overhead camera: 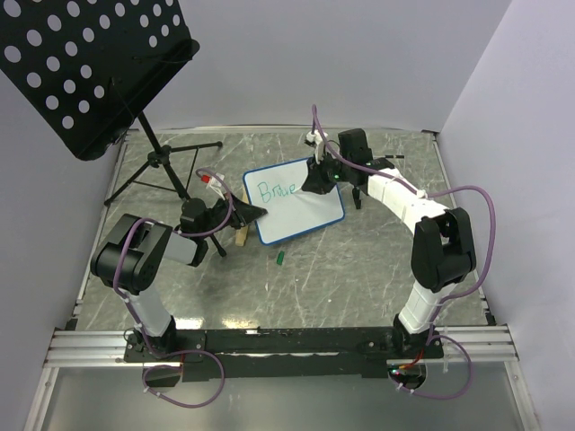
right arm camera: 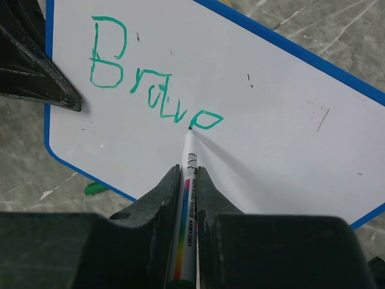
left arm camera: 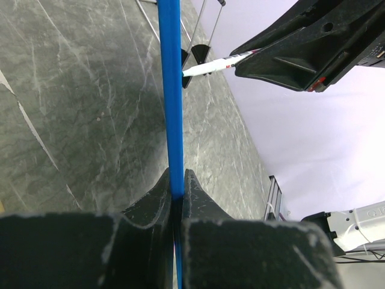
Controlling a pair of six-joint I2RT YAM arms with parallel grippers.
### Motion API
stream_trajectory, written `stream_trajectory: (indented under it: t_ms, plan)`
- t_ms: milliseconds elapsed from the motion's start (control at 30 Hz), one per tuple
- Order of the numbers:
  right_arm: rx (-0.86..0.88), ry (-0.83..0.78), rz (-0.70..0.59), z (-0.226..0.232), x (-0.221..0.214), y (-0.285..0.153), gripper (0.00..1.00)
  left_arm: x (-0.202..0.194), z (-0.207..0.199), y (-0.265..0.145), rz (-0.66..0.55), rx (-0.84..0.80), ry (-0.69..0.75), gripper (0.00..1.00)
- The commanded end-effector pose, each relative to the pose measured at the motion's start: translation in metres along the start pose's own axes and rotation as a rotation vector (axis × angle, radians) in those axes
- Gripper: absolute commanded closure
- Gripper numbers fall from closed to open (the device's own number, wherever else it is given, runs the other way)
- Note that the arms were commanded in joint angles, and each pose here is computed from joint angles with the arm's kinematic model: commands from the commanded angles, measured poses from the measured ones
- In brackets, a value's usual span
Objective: Write a sentence on the whiteboard
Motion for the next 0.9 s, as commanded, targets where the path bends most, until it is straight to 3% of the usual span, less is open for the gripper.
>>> stream_trajectory:
  t_ms: [0, 533, 867]
  plan:
    - [-0.036, -0.013, 0.015, 0.000, -0.002, -0.009, 1.00, 0.019, -0.041, 0.004, -0.065, -0.225, 0.193, 0.99]
    - [-0.074, 0.001, -0.004, -0.013, 0.001, -0.019, 1.00, 0.018, -0.041, 0.001, -0.065, -0.224, 0.197, 0.99]
    - [-0.096, 0.004, -0.156, -0.023, 0.037, -0.056, 1.00, 0.018, -0.042, 0.001, -0.064, -0.226, 0.196, 0.99]
Point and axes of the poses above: each gripper's point midway between its finger pads, its own y axis out along the fingers, its own z axis along the line the jaws close on, x = y × z, the point moved 9 cm from there along -y, back along the fingers, and after that the axes turned 10 degrees about -y, right-handed, at the moved point
